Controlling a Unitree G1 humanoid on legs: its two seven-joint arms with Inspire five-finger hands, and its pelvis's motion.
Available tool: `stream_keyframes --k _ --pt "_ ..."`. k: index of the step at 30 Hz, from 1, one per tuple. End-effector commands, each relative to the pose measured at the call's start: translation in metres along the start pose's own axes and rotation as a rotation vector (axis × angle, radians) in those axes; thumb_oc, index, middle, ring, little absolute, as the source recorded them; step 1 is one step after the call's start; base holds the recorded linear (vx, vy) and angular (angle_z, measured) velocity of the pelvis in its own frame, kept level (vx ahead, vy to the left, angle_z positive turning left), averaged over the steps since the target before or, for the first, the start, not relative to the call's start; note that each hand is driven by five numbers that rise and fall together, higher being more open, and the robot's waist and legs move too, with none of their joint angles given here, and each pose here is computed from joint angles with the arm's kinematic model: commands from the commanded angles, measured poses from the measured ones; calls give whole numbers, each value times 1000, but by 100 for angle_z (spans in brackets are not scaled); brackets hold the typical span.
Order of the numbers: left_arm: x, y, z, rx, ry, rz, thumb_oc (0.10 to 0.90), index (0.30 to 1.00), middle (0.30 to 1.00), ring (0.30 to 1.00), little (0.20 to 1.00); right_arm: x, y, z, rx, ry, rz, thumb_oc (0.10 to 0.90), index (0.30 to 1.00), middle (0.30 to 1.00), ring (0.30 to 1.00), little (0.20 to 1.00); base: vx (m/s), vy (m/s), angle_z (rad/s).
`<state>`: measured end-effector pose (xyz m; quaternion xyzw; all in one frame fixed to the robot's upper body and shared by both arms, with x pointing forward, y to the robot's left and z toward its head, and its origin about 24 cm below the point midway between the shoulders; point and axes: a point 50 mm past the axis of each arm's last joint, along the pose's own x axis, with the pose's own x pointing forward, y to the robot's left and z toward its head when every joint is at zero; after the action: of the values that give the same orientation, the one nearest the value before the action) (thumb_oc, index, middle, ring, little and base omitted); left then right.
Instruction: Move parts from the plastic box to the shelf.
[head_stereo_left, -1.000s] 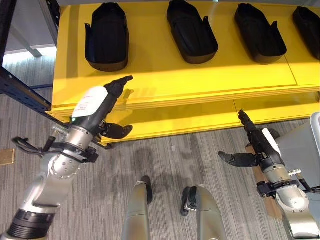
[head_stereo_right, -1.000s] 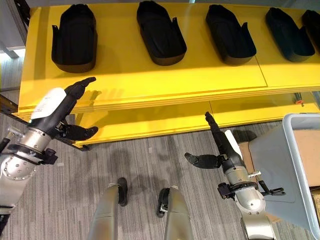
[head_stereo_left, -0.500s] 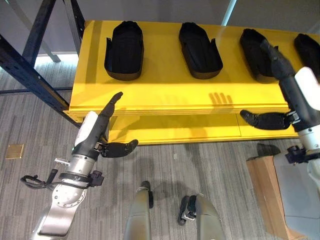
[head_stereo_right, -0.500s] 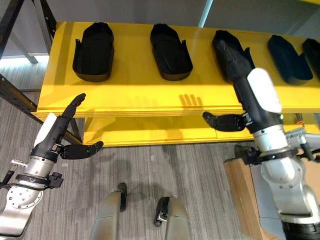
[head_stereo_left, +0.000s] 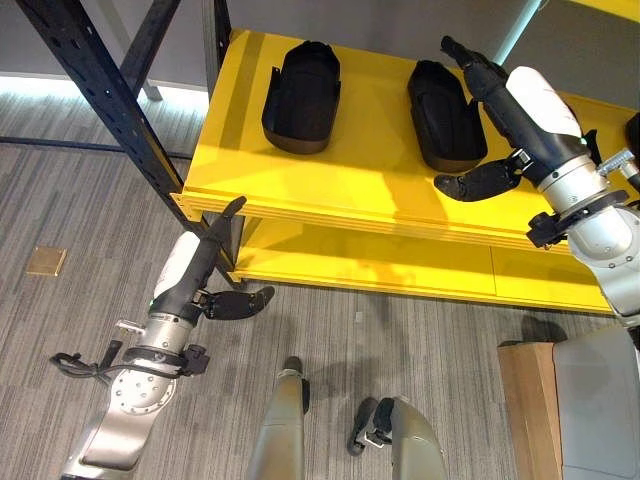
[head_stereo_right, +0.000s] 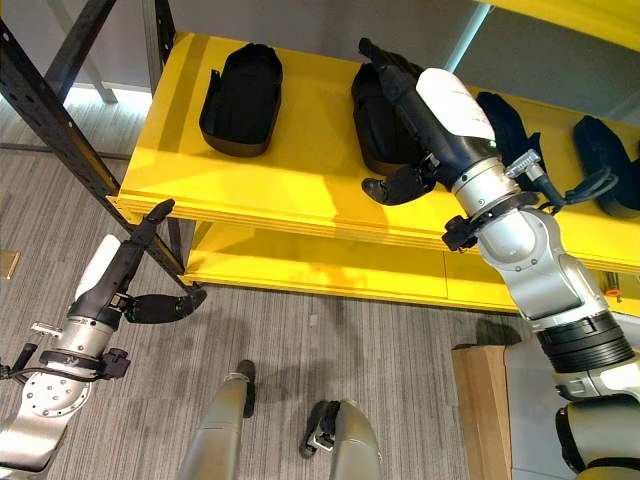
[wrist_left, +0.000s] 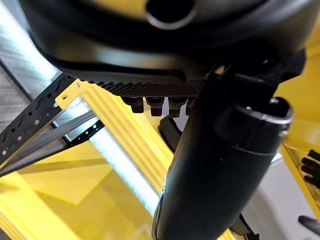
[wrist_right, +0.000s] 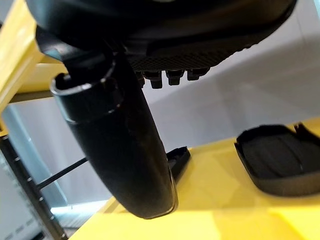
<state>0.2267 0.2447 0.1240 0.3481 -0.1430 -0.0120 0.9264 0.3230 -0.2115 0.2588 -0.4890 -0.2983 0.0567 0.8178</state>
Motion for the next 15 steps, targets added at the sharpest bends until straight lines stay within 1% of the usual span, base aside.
stream_keyframes --k 1,6,7,9,15 --pt "13 23 48 -40 -288 144 900 1000 1000 1000 1000 23 -58 32 -3 -140 -240 900 1000 1000 1000 1000 74 -19 0" --pt "11 23 47 -57 -286 147 900 1000 1000 1000 1000 37 -58 28 30 -106 -259 900 1000 1000 1000 1000 0 0 0" --pt "10 23 46 -71 -281 155 900 1000 1000 1000 1000 44 -57 23 80 -75 -280 900 1000 1000 1000 1000 0 0 0" --pt "10 23 45 -81 -280 157 900 1000 1000 1000 1000 47 -56 19 106 -53 -296 900 1000 1000 1000 1000 0 0 0" --pt "8 25 45 -86 -280 164 900 1000 1000 1000 1000 53 -60 13 73 -6 -334 900 1000 1000 1000 1000 0 3 5"
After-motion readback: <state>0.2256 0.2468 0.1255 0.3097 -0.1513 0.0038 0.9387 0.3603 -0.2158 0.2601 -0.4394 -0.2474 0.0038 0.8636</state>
